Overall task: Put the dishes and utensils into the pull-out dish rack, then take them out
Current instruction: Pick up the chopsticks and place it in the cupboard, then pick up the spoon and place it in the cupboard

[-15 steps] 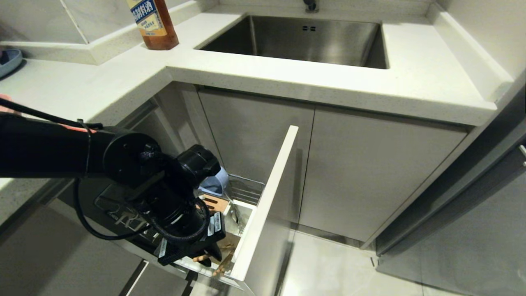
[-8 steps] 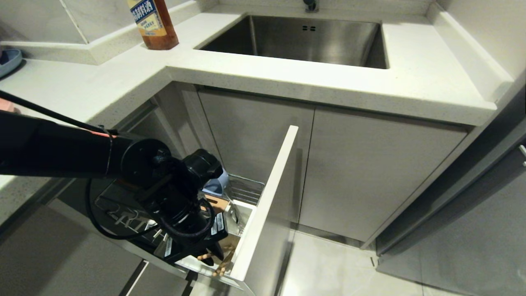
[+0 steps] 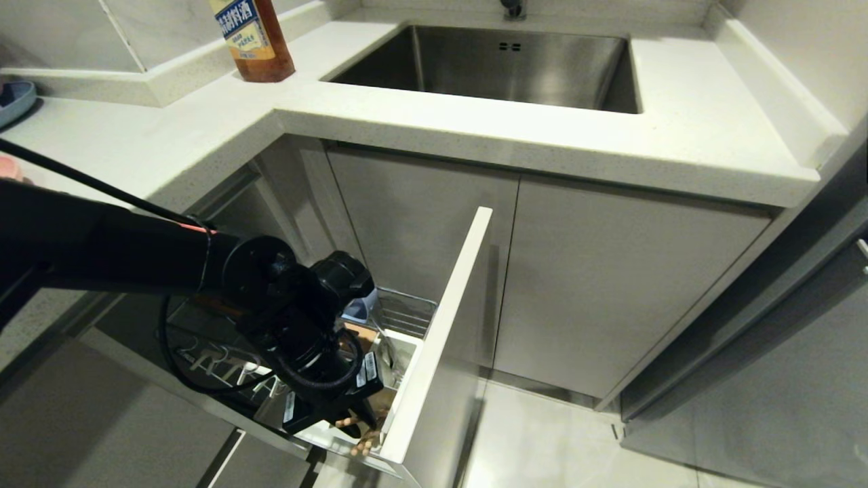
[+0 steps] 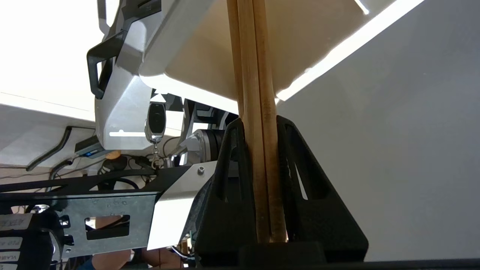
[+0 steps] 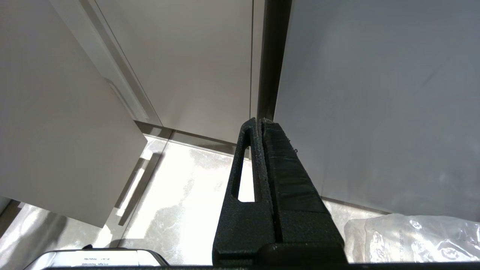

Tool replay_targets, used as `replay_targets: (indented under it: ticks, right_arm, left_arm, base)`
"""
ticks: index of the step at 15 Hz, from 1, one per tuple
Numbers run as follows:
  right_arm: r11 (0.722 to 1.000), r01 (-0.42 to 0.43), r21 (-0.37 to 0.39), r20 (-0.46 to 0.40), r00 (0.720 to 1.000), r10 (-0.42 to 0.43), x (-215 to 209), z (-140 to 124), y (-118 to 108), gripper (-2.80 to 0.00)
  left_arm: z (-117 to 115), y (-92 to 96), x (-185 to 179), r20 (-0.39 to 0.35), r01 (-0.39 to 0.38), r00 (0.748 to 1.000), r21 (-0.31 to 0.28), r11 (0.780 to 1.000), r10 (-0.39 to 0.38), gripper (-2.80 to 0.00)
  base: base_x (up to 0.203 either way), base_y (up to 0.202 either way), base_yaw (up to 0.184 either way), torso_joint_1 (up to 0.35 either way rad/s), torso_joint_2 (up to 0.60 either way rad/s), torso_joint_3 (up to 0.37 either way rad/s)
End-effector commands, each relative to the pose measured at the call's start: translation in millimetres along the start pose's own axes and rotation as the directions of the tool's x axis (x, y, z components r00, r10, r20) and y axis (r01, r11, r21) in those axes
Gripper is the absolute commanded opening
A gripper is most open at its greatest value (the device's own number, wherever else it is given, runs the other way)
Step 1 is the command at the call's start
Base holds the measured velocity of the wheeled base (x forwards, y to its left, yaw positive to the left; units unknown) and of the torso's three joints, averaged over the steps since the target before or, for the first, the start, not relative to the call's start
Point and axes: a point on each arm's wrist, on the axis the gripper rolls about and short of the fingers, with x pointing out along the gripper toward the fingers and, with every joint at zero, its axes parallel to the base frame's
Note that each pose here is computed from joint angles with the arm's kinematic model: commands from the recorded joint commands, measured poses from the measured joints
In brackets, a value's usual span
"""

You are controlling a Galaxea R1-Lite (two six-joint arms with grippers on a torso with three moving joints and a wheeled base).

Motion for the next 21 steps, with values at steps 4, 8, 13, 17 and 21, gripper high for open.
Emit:
replay_targets:
  ticks: [4,8,13,17,21]
  right_arm:
    - [1.0,-0.001,0.0,-0.001,1.0,0.001,0.1,-0.4,0.0,-2.8]
    - [1.0,0.0,0.001,-0.001,1.0,0.0,0.1,-0.4,0.0,-2.8]
    - [1.0,0.0,0.001,-0.001,1.0,0.0,0.1,-0.4,0.0,-2.8]
    - [1.0,0.0,0.001,-0.001,1.0,0.0,0.1,-0.4,0.0,-2.8]
    - [1.0,0.0,0.0,-0.001,1.0,0.0,0.1,-0.4,0.0,-2.8]
  left_arm:
    - [1.0,1.0,1.4,-0.006,-0.007,1.0,-0.005,1.0,0.007,-2.8]
    - [1.9,2.2,-0.8,0.001,-0.006,1.0,0.013,1.0,0.006,-2.8]
    - [1.7,4.8,-8.6,0.02,0.005,1.0,0.01,1.0,-0.005,0.0]
    - [1.7,4.7,-8.6,0.021,0.004,1.0,0.008,1.0,-0.004,0.0]
    - [-3.1,4.4,-30.4,0.101,0.023,0.995,0.022,0.999,-0.025,0.0]
  base:
    - [0.0,0.0,0.0,0.0,0.0,0.0]
    - [0.0,0.0,0.0,0.0,0.0,0.0]
    - [0.0,0.0,0.0,0.0,0.0,0.0]
    - [0.0,0.0,0.0,0.0,0.0,0.0]
    - [0.0,0.0,0.0,0.0,0.0,0.0]
